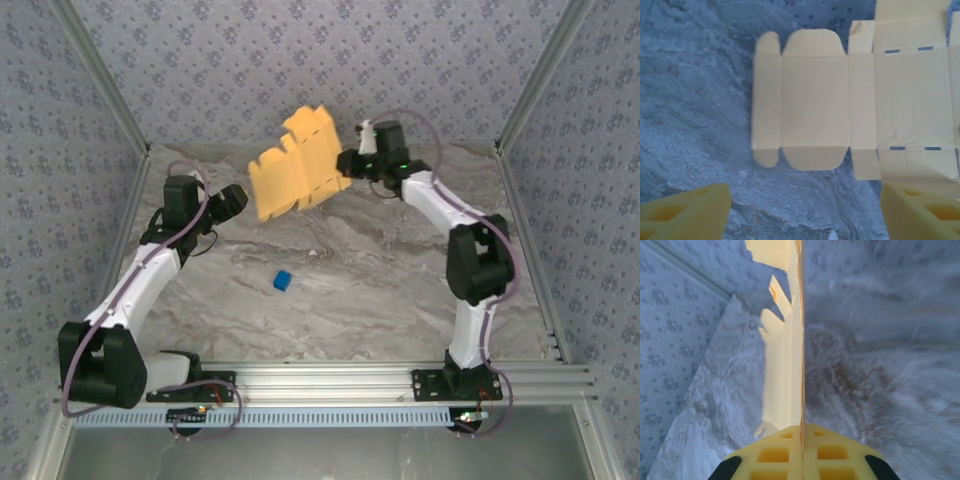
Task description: Fold the paper box
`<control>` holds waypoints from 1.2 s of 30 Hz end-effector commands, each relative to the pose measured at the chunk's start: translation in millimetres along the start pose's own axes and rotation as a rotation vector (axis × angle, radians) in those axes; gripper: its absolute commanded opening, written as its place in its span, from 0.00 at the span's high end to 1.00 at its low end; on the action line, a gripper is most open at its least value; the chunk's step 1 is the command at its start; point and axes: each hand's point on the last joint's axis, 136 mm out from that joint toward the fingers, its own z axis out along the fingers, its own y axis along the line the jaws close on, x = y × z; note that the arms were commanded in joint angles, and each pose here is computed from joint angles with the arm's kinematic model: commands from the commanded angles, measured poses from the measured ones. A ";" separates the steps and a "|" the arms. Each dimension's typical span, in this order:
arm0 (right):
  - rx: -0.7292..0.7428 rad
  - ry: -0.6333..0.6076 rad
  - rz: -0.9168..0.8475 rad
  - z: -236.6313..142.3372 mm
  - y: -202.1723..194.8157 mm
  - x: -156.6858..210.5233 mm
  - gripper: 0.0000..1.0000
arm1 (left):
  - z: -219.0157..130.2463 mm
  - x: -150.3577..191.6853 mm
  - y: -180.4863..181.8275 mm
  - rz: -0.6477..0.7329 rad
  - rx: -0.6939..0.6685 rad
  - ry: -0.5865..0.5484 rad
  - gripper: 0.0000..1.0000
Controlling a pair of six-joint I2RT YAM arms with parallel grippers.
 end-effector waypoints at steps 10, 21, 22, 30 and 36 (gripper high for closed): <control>0.027 0.005 -0.237 -169.4 -15.9 -10.0 1.00 | -44.9 -38.7 -92.8 0.301 0.180 -0.143 0.20; -0.164 0.030 -0.622 -225.2 68.6 31.0 1.00 | -54.3 -20.7 -179.6 0.791 0.413 -0.063 0.20; -0.178 0.031 -0.635 -226.6 72.7 32.7 1.00 | -56.8 -17.4 -183.3 0.835 0.435 -0.051 0.20; -0.286 0.087 -0.733 -220.6 100.5 54.2 1.00 | -80.1 18.0 -203.3 1.111 0.668 0.045 0.14; -0.374 0.101 -0.768 -220.5 114.6 63.6 1.00 | -75.5 34.3 -211.5 1.126 0.784 0.143 0.15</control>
